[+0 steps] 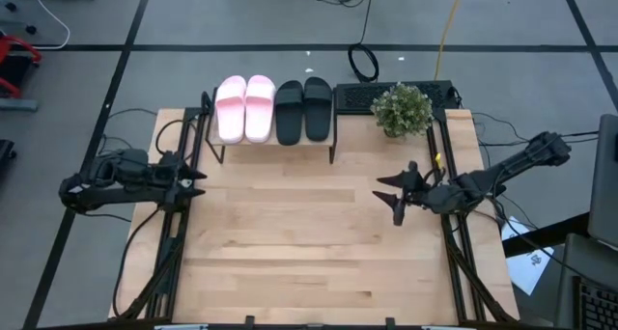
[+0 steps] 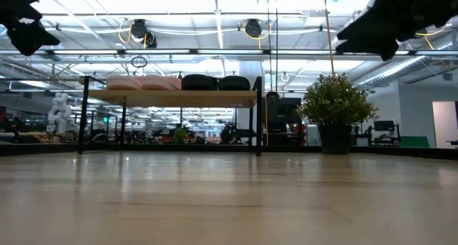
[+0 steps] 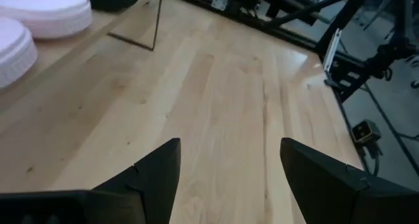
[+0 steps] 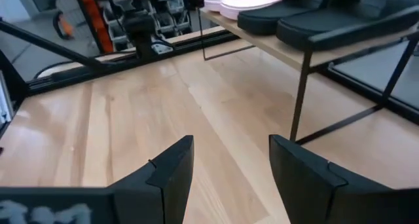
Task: Pick and place slides into the shelf
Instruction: Return to Home Position
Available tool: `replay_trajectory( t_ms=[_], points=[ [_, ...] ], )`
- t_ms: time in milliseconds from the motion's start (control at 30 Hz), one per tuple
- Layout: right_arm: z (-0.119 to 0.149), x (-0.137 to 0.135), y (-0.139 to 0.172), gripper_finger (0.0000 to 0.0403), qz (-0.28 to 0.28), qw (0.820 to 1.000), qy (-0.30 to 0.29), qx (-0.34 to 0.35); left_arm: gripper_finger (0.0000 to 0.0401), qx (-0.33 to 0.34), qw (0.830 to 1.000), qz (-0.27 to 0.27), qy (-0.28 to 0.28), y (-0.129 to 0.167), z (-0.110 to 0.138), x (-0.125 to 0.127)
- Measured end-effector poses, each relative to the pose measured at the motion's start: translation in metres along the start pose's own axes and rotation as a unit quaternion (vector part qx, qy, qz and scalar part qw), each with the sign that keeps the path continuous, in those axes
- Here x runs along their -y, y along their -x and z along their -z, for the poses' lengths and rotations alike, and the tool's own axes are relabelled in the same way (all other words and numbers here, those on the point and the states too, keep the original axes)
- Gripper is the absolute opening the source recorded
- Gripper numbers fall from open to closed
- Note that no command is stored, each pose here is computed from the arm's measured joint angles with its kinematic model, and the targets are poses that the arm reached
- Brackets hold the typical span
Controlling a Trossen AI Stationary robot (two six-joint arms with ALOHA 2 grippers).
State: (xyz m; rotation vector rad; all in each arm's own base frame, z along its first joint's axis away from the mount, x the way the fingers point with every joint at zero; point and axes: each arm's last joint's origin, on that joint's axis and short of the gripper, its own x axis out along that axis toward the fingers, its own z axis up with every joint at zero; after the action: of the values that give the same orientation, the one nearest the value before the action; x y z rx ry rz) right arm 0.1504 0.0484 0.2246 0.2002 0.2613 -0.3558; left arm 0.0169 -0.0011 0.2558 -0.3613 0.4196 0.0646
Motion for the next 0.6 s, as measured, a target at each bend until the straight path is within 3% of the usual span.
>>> replay_trajectory(
  t_ms=[300,600],
  points=[
    [0.023,0.023,0.012,0.0190,-0.026,0.997,-0.043,0.061,0.0257,0.012,1.000,0.000,0.004,0.000,-0.003,0.001],
    [0.010,0.043,0.041,0.0190,-0.066,0.985,-0.049,0.149,0.0257,0.108,0.994,0.006,-0.027,0.008,-0.021,0.006]
  ],
)
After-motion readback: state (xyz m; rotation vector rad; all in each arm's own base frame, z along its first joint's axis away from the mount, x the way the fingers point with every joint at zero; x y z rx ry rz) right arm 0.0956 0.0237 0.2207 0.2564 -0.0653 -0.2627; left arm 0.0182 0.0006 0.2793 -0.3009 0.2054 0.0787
